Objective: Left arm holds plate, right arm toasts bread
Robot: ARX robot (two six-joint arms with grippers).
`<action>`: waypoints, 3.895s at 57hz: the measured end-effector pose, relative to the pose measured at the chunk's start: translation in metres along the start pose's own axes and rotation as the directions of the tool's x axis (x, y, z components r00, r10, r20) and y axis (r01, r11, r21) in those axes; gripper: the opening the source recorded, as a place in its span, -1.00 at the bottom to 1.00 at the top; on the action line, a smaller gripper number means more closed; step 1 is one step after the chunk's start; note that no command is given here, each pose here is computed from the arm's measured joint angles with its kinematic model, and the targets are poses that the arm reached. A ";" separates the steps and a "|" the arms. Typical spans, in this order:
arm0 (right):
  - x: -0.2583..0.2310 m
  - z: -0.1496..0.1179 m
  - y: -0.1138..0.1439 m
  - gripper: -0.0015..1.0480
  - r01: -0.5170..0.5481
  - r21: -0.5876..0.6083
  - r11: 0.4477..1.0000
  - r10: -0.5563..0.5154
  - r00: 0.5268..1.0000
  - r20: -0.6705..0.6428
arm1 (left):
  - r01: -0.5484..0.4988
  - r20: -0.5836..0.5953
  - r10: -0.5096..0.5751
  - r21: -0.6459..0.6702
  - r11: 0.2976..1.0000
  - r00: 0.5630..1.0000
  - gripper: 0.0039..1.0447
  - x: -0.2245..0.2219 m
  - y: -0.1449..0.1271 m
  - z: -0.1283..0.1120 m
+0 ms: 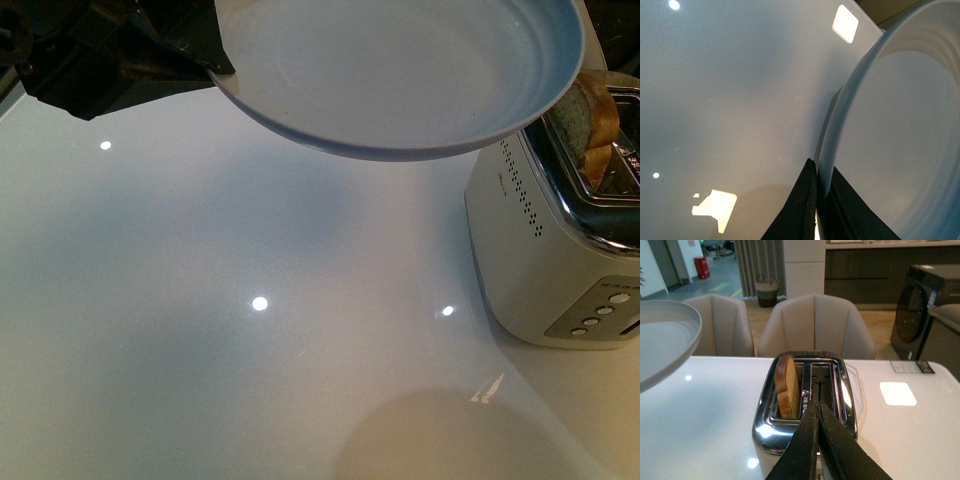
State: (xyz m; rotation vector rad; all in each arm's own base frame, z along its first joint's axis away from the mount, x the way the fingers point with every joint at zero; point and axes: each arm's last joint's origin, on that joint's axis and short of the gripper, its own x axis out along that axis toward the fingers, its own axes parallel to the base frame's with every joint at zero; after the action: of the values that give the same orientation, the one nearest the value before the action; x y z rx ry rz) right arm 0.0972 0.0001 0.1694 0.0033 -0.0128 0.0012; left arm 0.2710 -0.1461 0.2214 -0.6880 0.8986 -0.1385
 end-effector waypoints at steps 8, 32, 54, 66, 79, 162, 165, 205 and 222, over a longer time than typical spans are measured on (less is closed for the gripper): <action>0.000 0.000 0.000 -0.96 0.000 0.000 1.000 0.000 1.000 0.000 | 0.003 -0.002 -0.003 0.001 1.000 1.000 -0.95 0.000 0.000 0.000; 0.000 0.000 0.000 0.75 0.000 0.000 1.000 0.000 1.000 0.001 | 0.152 0.004 -0.152 -0.002 0.988 0.988 -0.95 0.001 -0.002 0.007; 0.000 0.000 0.000 0.83 0.000 0.000 1.000 0.000 1.000 0.002 | 0.071 0.048 -0.072 0.013 0.997 0.996 -0.95 0.020 0.065 0.061; 0.000 0.000 0.000 0.83 0.000 0.000 1.000 0.000 1.000 0.002 | -0.043 0.051 0.043 -0.001 0.999 0.998 -0.95 0.051 0.141 0.083; 0.000 0.000 0.000 0.83 0.000 0.000 1.000 0.000 1.000 0.002 | -0.115 -0.011 0.115 -0.022 0.993 0.993 -0.95 0.089 0.202 0.070; 0.000 0.000 0.000 0.83 0.000 0.000 1.000 0.000 1.000 0.002 | -0.098 0.386 0.043 0.123 0.988 0.922 0.87 0.010 0.154 0.102; 0.000 0.000 0.000 0.83 0.000 0.000 1.000 0.000 1.000 0.002 | -0.122 0.486 0.022 0.174 0.977 0.873 0.79 -0.003 0.138 0.102; 0.000 0.000 0.000 0.83 0.000 0.000 1.000 0.000 1.000 0.002 | -0.378 0.756 -0.162 0.487 0.788 0.635 -0.95 -0.090 0.152 -0.014; 0.000 0.000 0.000 0.83 0.000 0.000 1.000 0.000 1.000 0.002 | -0.377 0.755 -0.162 0.487 0.788 0.636 -0.95 -0.100 0.161 -0.037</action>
State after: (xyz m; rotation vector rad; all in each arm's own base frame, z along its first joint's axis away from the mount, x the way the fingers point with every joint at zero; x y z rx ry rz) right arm 0.0969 0.0001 0.1694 0.0033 -0.0143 0.0012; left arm 0.1535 -0.0001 0.1755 -0.0143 0.0090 -0.0007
